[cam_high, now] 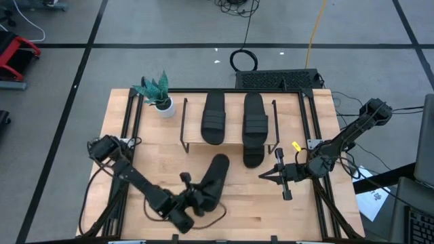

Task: Pick and place slides into the shelf
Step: Put the black slipper under the shelf

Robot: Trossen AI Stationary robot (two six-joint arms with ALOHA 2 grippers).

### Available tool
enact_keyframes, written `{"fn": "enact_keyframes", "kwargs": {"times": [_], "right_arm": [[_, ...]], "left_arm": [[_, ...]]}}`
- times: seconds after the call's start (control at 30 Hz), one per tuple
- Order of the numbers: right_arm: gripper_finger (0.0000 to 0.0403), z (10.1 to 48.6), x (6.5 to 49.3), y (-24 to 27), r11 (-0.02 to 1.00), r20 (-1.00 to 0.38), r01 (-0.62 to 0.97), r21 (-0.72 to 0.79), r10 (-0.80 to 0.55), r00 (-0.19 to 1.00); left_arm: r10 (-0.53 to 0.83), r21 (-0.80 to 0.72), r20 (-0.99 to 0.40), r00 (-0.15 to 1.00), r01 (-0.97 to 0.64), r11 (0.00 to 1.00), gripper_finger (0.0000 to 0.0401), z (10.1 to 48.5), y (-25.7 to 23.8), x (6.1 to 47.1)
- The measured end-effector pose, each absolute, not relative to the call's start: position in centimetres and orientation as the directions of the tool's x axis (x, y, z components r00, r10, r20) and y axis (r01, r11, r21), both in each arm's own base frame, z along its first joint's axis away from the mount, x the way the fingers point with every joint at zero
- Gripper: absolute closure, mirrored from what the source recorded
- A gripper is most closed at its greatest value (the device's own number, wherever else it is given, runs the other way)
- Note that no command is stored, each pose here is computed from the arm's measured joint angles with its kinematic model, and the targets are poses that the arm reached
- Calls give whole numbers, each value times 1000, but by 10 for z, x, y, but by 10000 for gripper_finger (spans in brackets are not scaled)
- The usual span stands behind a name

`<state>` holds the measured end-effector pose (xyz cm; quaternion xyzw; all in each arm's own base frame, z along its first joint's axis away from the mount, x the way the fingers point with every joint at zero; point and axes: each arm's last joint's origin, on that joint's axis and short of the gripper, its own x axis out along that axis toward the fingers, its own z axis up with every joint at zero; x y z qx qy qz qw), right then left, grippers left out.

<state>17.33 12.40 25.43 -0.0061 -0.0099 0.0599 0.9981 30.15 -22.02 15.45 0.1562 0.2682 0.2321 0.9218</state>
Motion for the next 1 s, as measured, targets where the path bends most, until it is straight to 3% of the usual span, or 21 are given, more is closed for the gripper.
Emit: {"fn": "enact_keyframes", "kwargs": {"times": [0.43, 1.0], "right_arm": [[403, 254, 173, 124, 993, 19, -120, -15, 120, 993], [403, 254, 173, 124, 993, 19, -120, -19, 120, 993]], "left_arm": [[633, 496, -500, 591, -404, 769, 380, 150, -145, 339], [700, 550, -564, 437, -433, 714, 380, 142, -88, 348]]}}
